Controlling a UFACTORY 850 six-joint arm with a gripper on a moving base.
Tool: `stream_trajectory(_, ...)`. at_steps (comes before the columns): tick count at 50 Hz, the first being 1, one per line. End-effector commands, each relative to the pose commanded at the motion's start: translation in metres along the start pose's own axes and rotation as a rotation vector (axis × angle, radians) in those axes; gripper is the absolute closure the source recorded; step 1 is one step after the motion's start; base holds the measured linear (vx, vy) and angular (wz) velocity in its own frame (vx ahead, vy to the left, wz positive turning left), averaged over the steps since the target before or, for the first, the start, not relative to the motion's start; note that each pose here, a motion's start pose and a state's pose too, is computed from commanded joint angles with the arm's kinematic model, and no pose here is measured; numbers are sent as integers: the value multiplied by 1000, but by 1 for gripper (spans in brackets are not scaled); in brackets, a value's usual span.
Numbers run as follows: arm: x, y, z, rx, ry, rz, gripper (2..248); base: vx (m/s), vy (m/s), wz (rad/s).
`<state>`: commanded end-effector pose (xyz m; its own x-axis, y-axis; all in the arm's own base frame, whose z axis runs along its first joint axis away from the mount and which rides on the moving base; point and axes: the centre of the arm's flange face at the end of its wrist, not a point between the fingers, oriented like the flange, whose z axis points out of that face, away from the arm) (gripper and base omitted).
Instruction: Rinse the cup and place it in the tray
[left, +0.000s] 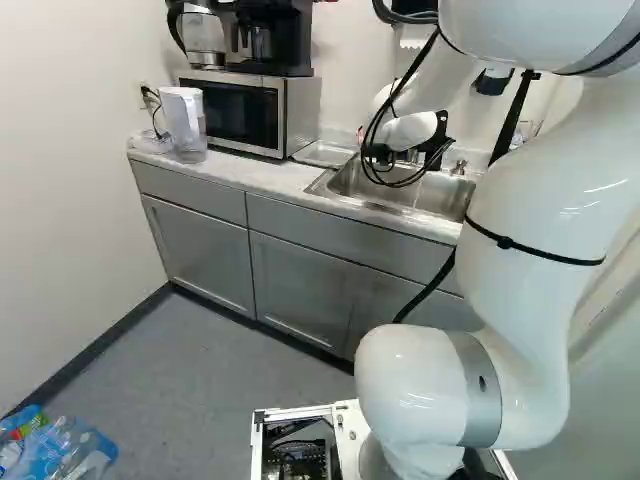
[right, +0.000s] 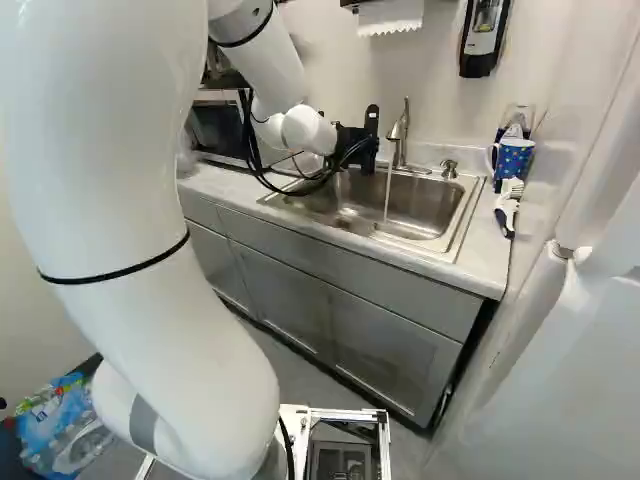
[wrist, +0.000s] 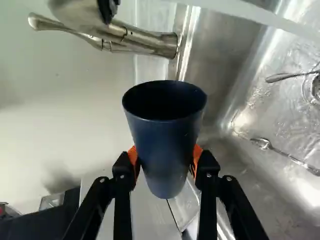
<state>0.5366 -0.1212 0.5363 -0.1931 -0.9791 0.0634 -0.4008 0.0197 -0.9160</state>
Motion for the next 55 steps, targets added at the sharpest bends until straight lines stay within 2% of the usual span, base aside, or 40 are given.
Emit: stream_trajectory(55,0,0,0,0,0,-578,129,0,0,0)
